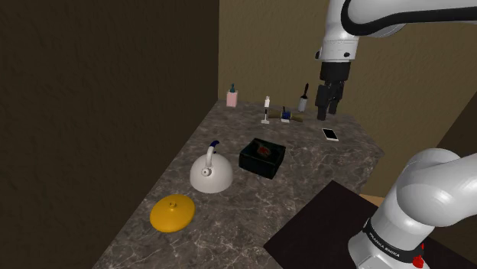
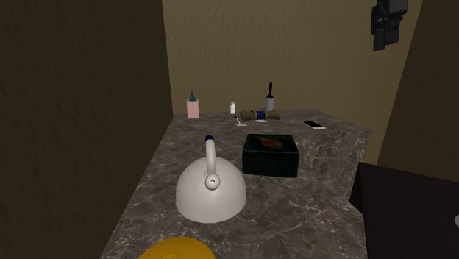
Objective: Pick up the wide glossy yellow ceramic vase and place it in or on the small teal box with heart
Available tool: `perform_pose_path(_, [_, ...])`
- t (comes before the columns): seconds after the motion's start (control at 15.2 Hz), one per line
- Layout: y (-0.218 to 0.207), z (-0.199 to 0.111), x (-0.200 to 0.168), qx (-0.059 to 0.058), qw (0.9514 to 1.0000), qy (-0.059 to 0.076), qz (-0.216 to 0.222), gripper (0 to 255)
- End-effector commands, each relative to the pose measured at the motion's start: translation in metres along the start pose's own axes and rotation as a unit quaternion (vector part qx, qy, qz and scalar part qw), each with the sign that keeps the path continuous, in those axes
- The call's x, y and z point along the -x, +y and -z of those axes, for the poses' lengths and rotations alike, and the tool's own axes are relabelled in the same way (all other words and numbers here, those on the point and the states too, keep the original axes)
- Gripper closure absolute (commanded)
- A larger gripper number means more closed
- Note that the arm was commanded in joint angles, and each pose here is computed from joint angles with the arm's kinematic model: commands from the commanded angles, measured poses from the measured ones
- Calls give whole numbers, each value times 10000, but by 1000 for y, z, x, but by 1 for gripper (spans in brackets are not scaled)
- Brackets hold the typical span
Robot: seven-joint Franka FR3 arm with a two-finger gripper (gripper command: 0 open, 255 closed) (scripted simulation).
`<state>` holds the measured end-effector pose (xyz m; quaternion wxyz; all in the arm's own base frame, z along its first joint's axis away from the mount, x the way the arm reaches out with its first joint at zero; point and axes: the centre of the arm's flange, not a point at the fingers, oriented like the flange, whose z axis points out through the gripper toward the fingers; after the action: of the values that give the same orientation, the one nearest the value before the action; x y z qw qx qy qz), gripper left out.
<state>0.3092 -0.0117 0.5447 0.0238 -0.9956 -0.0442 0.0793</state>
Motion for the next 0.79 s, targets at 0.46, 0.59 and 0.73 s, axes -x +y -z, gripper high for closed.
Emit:
perform_pose_path(0.46, [-63,-39,-56,29,10000,-7,13,0])
perform_pose_path(0.59, [-81,-50,-72,37,10000,-9,17,0])
perform_pose_path(0.73, [-99,-61,-88,45,10000,-12,21,0])
